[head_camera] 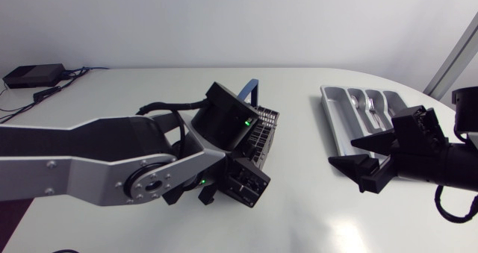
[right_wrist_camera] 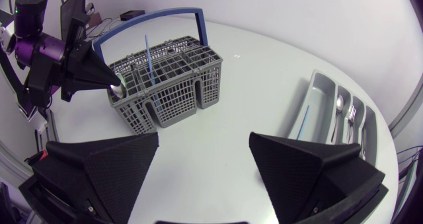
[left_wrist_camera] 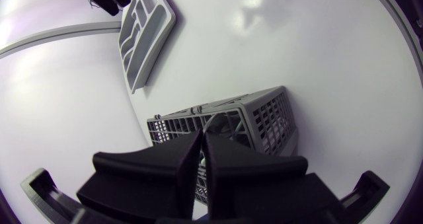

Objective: Unload the cutlery basket into the drawer organizer.

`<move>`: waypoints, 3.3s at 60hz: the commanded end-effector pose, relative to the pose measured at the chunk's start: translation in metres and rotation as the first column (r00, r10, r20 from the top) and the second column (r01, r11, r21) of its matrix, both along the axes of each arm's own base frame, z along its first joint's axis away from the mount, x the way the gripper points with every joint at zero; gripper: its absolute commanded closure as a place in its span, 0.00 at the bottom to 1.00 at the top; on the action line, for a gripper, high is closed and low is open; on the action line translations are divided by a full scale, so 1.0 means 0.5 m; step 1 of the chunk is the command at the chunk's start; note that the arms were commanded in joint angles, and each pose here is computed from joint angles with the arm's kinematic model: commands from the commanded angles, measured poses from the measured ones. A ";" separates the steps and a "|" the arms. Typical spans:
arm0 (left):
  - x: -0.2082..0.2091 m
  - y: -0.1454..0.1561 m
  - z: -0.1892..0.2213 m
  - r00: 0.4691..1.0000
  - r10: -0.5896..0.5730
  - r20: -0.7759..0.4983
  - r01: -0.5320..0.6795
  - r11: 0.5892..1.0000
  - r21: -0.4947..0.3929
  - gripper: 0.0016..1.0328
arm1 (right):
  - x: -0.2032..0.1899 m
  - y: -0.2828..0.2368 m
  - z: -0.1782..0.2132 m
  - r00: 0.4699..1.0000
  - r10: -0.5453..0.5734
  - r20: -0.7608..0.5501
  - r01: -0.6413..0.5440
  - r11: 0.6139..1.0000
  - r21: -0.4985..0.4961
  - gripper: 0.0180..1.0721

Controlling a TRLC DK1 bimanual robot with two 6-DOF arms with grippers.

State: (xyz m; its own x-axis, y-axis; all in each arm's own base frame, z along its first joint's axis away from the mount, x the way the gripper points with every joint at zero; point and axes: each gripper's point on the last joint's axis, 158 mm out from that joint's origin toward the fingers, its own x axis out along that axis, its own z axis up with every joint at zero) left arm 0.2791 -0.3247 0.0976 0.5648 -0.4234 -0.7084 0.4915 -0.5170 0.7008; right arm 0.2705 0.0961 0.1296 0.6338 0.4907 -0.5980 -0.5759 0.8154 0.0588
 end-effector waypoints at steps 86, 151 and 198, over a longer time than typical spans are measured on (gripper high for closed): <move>0.013 -0.036 0.319 0.901 0.335 -0.276 -0.429 0.783 -0.450 0.93 | -0.081 0.091 0.118 0.893 0.187 0.408 -0.084 0.963 -0.257 0.10; -0.020 -0.133 0.258 0.431 0.384 -0.817 -0.806 0.571 -0.157 0.94 | -0.045 0.140 0.121 0.798 0.231 0.556 0.012 0.917 -0.399 0.80; 0.019 -0.134 0.281 0.390 0.380 -0.839 -0.844 0.512 -0.160 0.26 | -0.065 0.142 0.083 0.811 0.289 0.508 -0.042 0.896 -0.442 0.91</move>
State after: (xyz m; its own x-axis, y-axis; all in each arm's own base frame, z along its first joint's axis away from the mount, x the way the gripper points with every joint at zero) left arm 0.2753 -0.3893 0.2187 0.2839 -0.5187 -0.8065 0.9053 0.4221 0.0472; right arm 0.2430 0.1679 0.1868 0.8584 0.4159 -0.3002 -0.5092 0.6212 -0.5957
